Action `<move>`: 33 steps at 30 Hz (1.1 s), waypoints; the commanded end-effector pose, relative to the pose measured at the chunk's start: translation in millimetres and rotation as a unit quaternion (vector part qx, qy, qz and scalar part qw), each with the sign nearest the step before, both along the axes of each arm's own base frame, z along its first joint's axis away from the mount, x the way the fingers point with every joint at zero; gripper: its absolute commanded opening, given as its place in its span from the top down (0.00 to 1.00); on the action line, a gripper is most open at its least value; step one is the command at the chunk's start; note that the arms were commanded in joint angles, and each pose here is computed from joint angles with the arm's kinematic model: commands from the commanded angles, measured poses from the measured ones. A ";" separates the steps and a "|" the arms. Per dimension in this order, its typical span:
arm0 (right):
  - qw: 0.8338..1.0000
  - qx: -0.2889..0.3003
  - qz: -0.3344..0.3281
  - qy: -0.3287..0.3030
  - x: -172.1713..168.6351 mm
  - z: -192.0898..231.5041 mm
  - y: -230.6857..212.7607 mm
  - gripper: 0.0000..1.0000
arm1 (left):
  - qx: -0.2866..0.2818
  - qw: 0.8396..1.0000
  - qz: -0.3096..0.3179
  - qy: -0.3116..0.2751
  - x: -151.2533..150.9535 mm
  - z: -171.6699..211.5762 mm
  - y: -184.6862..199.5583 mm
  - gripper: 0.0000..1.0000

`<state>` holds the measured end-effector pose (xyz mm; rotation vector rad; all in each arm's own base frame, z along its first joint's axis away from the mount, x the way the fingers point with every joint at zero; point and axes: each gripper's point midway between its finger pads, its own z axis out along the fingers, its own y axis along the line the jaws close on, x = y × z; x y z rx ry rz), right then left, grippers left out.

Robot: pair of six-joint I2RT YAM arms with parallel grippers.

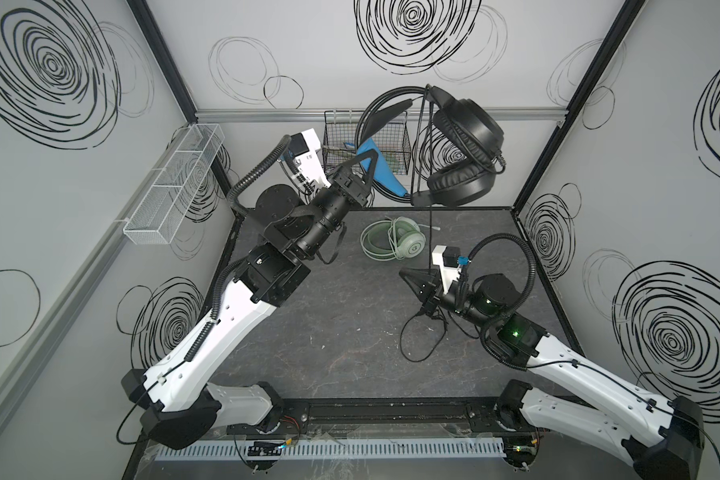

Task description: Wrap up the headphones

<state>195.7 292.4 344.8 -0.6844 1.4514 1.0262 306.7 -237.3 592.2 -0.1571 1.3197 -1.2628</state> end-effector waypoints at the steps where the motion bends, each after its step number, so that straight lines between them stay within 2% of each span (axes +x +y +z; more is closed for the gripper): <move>1: 0.999 -0.030 0.014 0.024 -15.4 -24.8 9.7 0.97 | -0.096 0.994 0.035 -0.036 -12.1 47.5 36.6 1.00; 7: 0.995 -0.074 0.061 -0.005 -46.4 -28.0 37.6 1.00 | -0.086 0.991 0.097 0.021 13.6 10.0 45.0 1.00; 9: 0.993 -0.089 0.069 -0.028 -54.9 -20.2 44.2 1.00 | -0.055 0.990 0.126 0.038 23.2 -3.5 47.8 1.00; 11: 0.991 -0.103 0.071 -0.046 -60.3 -13.8 48.1 1.00 | 0.003 0.985 0.167 0.052 33.5 -17.7 49.6 1.00; 13: 0.990 -0.111 0.069 -0.058 -63.4 -7.3 49.5 1.00 | 0.080 0.972 0.208 0.069 43.6 -35.3 50.3 1.00; 15: 0.990 -0.114 0.056 -0.061 -61.0 -0.7 47.0 1.00 | 0.154 0.953 0.248 0.081 48.2 -52.0 49.3 1.00; 19: 0.991 -0.114 0.033 -0.062 -53.9 7.7 42.2 0.99 | 0.237 0.931 0.269 0.067 46.3 -73.2 35.8 1.00; 22: 0.990 -0.123 0.018 -0.072 -48.1 14.6 40.3 0.98 | 0.328 0.903 0.276 0.038 40.3 -84.5 18.0 1.00; 26: 0.984 -0.138 -0.031 -0.106 -28.8 33.1 28.8 0.97 | 0.421 0.867 0.266 0.027 40.6 -117.1 8.2 1.00; 30: 0.973 -0.165 -0.078 -0.141 3.5 49.6 7.2 0.96 | 0.479 0.846 0.232 0.032 46.3 -148.4 0.7 1.00; 33: 0.956 -0.198 -0.131 -0.170 34.7 61.1 -14.6 0.96 | 0.524 0.829 0.194 0.020 40.7 -163.1 -13.6 1.00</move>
